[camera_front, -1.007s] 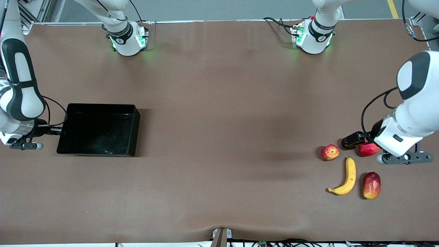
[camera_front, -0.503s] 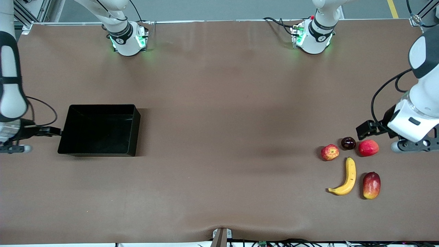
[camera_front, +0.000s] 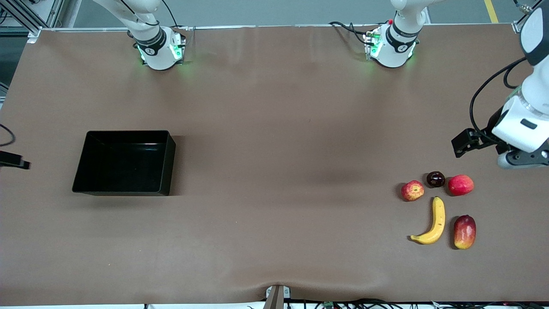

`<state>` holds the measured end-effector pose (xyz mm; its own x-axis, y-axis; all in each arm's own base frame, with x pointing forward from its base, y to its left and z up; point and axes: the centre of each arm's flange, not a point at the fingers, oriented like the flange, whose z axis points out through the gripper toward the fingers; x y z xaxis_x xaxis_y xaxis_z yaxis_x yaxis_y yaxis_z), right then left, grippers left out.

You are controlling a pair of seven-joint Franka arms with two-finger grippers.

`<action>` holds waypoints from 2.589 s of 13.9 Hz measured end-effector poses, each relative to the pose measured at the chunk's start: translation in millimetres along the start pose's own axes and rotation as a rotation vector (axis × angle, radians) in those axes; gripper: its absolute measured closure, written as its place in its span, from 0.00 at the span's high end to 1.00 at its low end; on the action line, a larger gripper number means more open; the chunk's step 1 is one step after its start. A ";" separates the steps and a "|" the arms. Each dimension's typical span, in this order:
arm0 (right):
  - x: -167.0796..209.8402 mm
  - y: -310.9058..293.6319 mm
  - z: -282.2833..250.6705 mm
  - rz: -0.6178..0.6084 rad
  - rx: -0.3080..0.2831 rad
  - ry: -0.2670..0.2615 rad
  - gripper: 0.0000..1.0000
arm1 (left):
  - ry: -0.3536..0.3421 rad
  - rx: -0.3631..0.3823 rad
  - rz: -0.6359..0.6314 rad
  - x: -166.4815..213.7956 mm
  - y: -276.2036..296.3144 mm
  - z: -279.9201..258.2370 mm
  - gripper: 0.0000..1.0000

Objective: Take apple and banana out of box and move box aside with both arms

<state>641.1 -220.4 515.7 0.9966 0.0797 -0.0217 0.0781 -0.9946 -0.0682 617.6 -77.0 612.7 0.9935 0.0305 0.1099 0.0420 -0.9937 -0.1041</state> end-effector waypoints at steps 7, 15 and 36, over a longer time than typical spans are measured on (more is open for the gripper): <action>-5.9 -129.9 -95.8 -0.009 -0.022 -0.004 1.00 | 0.018 0.007 0.011 -10.2 8.8 -19.0 1.00; -83.0 -217.3 -130.6 -0.024 -0.098 -0.055 1.00 | -0.028 -0.040 -0.026 -26.5 -3.0 -16.8 1.00; -97.9 -172.1 -109.1 0.134 -0.089 -0.050 1.00 | -0.034 -0.078 -0.024 -55.3 -10.1 -29.3 1.00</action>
<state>533.1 -64.3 638.4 0.9958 -0.0528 -0.0744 -0.0509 -0.9983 0.0269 559.2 -71.8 636.6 0.9954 0.0567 0.0775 0.0588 -0.9980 -0.0248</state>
